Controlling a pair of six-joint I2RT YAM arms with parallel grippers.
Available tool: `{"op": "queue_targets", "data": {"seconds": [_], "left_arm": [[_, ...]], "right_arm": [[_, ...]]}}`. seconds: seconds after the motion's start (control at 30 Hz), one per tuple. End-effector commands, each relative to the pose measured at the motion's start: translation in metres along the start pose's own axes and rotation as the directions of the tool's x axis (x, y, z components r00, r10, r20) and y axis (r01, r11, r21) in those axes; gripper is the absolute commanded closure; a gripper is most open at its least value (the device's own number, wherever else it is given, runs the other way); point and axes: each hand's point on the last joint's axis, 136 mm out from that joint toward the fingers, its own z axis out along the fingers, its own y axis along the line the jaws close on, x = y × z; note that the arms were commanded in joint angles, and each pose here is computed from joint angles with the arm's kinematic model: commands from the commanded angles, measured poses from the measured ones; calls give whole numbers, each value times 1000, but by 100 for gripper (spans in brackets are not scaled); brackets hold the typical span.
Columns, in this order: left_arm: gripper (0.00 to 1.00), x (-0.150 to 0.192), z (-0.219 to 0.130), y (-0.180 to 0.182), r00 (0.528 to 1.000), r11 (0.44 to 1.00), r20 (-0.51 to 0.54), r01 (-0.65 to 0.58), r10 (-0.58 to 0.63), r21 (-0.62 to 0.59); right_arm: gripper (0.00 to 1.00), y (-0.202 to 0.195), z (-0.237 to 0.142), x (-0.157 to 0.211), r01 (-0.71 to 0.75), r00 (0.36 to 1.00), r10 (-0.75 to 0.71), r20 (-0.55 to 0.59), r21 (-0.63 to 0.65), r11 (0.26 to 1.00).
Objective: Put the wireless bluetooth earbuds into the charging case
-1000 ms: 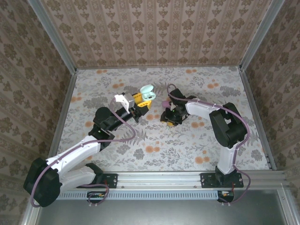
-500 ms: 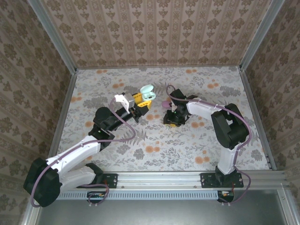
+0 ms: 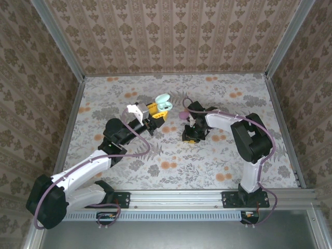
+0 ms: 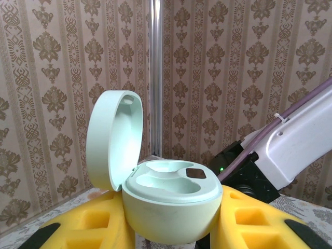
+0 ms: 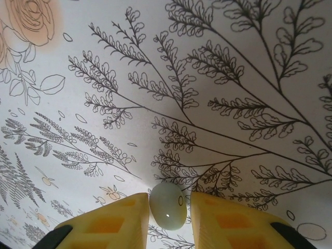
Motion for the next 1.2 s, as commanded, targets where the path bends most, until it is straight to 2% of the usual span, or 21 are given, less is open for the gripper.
{"op": "queue_targets", "data": {"seconds": [0.0,0.43,0.6,1.17], "left_arm": [[68,-16,5,0,999,1000,28,-28,28,10],[68,-15,7,0,999,1000,24,-27,26,12],[68,-16,7,0,999,1000,26,-26,26,12],[68,-16,8,-1,999,1000,26,-24,24,18]], "right_arm": [[70,-1,8,4,8,999,-9,-34,-18,1000],[69,15,8,-1,7,1000,-8,-21,-63,998],[75,15,5,-3,3,1000,-4,-11,-53,999],[69,22,6,-9,2,1000,-3,-12,-59,998]]}}
